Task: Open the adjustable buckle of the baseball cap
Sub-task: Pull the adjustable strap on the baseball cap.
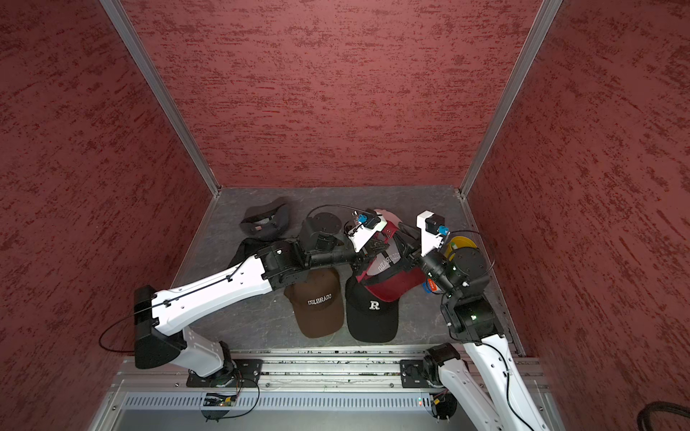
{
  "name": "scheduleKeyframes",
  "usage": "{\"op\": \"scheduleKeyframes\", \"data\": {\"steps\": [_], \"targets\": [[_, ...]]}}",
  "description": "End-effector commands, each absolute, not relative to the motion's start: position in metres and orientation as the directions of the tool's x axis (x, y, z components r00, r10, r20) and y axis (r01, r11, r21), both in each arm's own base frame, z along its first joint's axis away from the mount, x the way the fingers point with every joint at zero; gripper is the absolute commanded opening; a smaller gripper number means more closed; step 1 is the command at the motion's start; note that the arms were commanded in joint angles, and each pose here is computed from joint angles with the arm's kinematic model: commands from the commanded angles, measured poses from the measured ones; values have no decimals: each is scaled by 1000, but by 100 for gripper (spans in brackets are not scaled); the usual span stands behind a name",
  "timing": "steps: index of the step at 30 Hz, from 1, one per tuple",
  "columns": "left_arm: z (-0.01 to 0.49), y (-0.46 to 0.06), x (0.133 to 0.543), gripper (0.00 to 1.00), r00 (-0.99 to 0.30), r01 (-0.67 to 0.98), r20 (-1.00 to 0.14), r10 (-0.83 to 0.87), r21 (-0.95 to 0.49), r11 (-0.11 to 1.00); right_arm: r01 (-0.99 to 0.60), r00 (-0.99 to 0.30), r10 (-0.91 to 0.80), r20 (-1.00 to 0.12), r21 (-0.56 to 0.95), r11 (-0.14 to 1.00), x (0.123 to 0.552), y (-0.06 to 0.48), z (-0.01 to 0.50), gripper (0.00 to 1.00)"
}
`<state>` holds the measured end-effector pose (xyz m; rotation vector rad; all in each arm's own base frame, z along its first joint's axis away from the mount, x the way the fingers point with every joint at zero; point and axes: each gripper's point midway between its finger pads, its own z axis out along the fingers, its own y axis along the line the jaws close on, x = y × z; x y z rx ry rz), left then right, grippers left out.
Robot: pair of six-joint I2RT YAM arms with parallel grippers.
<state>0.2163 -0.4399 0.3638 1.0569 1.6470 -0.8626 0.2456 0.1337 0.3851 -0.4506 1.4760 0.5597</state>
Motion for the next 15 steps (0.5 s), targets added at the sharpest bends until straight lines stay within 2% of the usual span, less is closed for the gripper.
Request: {"op": "scheduleKeyframes", "data": {"steps": [1, 7, 15], "targets": [[388, -429, 206, 0, -139, 937, -962, 233, -51, 346, -582, 78, -39, -996, -78, 809, 241, 129, 389, 34], [393, -428, 201, 0, -142, 943, -959, 246, -56, 327, -602, 108, -104, -989, -148, 784, 236, 133, 386, 38], [387, -436, 202, 0, -155, 949, -947, 282, -63, 310, -652, 156, -99, -983, -178, 737, 226, 142, 390, 36]]}}
